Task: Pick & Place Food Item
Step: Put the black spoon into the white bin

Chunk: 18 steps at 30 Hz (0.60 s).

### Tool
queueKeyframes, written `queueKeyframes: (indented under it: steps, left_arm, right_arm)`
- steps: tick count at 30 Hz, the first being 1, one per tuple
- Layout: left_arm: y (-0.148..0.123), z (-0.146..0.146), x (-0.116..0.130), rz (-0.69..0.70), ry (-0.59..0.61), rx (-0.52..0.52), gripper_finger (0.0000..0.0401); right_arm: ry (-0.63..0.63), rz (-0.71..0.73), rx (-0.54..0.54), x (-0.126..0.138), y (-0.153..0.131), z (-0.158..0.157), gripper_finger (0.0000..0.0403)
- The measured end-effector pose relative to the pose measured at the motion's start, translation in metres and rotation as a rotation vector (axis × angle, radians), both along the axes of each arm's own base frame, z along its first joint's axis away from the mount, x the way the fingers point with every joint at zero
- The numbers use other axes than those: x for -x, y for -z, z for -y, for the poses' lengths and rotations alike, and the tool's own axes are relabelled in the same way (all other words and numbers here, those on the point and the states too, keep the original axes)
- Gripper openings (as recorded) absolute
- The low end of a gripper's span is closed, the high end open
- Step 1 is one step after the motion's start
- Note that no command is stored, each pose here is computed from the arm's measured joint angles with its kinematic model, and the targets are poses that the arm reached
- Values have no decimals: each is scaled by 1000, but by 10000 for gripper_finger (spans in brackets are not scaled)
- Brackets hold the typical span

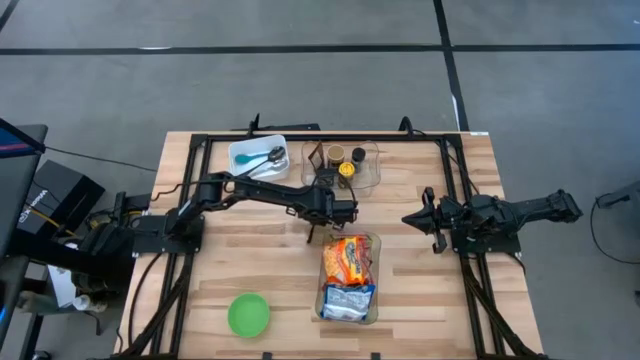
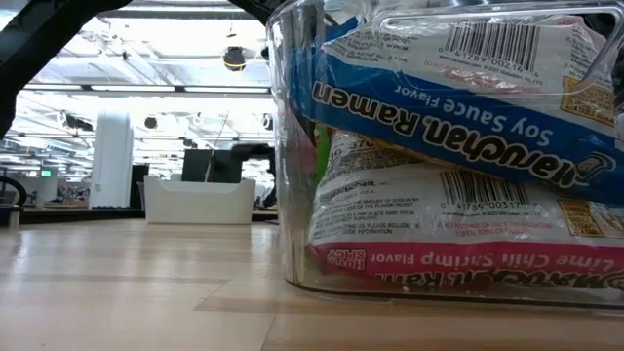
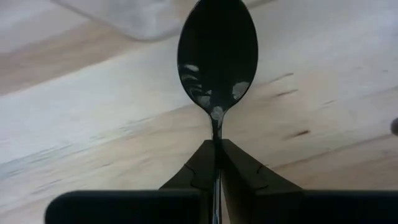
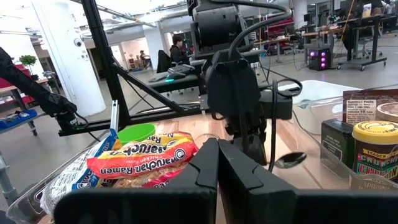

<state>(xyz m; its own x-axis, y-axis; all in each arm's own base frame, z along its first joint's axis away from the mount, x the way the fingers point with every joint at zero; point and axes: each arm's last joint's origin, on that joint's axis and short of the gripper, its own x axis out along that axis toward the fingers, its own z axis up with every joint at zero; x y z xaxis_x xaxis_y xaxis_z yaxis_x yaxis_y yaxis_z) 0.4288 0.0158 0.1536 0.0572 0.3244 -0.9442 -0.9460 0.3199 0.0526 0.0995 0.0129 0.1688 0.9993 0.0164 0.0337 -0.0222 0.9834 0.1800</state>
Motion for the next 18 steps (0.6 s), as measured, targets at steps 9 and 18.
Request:
queueKeyframes:
  steps: [9, 18]
  left_arm:
    - [-13, 0, 5, 12, -27, -14, 11]
    - [-32, -1, 16, 31, -31, -18, 11]
  right_arm:
    - [0, 1, 0, 0, 0, 0, 0]
    - [0, 0, 0, 0, 0, 0, 0]
